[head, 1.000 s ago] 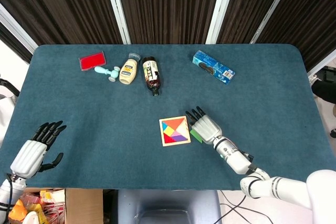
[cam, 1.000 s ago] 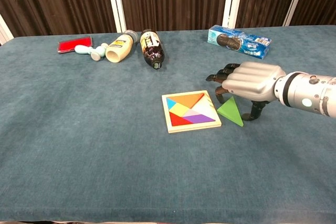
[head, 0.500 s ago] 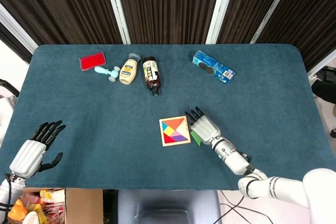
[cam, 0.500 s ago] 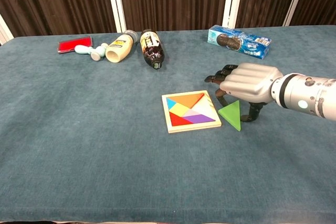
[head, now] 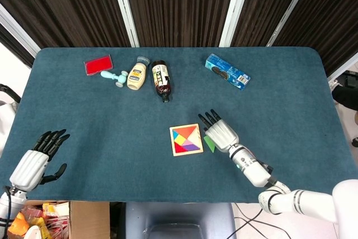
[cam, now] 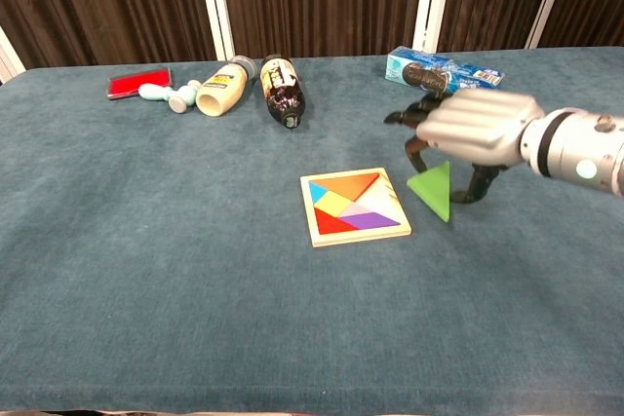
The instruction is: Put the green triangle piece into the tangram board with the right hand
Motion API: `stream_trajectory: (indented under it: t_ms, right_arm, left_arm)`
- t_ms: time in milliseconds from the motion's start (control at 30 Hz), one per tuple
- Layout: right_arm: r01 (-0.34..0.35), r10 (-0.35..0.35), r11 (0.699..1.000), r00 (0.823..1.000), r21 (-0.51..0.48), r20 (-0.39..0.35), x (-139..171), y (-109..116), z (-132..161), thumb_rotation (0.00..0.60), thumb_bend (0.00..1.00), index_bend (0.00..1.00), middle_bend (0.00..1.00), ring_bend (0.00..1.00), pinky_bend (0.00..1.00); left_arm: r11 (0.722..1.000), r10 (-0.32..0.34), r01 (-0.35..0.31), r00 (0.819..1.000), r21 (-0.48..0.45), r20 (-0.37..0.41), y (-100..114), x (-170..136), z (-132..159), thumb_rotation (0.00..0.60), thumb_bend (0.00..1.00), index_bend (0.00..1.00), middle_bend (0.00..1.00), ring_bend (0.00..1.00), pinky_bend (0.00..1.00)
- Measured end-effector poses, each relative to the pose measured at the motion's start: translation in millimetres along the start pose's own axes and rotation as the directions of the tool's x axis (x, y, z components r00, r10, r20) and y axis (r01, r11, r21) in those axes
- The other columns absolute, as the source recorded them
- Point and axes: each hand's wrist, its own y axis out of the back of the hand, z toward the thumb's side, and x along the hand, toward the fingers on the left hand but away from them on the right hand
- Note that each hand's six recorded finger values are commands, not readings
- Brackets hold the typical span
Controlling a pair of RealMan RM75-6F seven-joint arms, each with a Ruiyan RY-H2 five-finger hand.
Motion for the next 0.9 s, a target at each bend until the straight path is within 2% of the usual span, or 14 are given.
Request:
stream_trajectory:
  t_ms: [133,367,567,900]
  right_arm:
    - [0.042,-0.042,0.999,0.999,0.028,0.001,-6.3,15.6,0.2,0.600,0.55,0.66,0.00,0.00,0.00]
    - [0.132,-0.130,0.975,0.991,0.180,-0.020,-31.7,37.3,20.0,0.600,0.55,0.67,0.00,0.00,0.00]
    - [0.124,-0.121,0.961,0.992,0.246,-0.027,-47.9,32.1,36.8,0.600,0.55,0.67,0.00,0.00,0.00]
    - [0.109,-0.099,0.947,0.994,0.301,-0.048,-55.3,23.9,52.4,0.600,0.55,0.67,0.00,0.00,0.00]
  left_arm:
    - [1.000,-0.001,0.001,1.000,0.004,-0.001,-0.7,-0.4,0.7,0.600,0.43,0.00,0.00,0.00,0.00]
    - [1.000,0.005,-0.005,1.000,0.005,-0.004,1.2,-0.4,-0.4,0.600,0.43,0.00,0.00,0.00,0.00]
    - [1.000,0.015,-0.015,1.000,-0.003,-0.006,5.1,-2.3,-2.2,0.600,0.43,0.00,0.00,0.00,0.00]
    - [1.000,0.016,-0.016,1.000,-0.008,-0.004,6.0,-3.4,-2.6,0.600,0.44,0.00,0.00,0.00,0.00]
